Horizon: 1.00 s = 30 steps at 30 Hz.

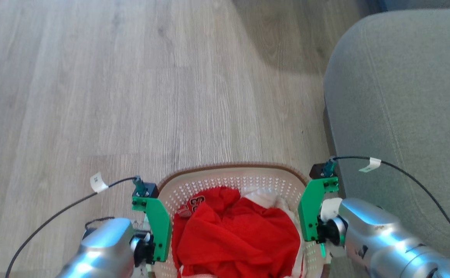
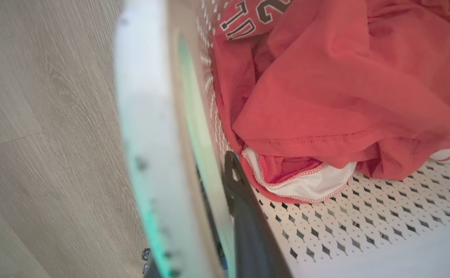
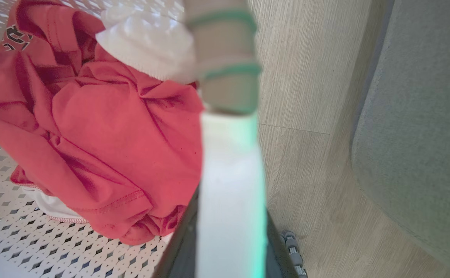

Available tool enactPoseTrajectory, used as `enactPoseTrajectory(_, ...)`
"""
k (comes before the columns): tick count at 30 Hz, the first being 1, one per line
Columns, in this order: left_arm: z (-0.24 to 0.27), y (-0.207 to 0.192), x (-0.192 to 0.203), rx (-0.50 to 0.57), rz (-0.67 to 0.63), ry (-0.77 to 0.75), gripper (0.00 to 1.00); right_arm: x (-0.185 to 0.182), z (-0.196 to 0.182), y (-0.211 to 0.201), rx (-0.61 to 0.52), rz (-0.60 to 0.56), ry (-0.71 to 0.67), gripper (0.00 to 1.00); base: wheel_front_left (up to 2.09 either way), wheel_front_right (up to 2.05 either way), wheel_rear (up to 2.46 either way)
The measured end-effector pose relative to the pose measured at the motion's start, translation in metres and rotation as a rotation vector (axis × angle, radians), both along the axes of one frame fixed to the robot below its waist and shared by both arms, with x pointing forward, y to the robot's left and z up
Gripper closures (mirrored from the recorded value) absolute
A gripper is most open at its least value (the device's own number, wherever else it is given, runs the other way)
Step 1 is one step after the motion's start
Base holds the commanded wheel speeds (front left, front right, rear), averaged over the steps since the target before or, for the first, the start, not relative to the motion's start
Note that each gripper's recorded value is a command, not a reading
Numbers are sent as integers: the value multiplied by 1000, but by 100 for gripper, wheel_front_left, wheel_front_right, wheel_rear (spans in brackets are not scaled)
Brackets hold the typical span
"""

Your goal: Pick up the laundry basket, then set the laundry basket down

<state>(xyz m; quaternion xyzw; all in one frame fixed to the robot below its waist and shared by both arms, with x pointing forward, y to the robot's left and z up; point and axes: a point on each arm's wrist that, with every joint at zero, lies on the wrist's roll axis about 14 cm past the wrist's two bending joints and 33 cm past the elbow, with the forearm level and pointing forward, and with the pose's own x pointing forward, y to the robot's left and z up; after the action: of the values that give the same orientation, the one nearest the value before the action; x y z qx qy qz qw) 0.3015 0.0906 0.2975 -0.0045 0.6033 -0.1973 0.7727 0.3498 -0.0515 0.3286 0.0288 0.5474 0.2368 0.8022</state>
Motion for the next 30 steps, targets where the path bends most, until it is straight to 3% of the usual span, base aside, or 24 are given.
enactPoseTrajectory(30, 19, 11, -21, 3, 7, -4, 100, -20, 19, 11, -2, 39, -18, 100, 0, 0, 0)
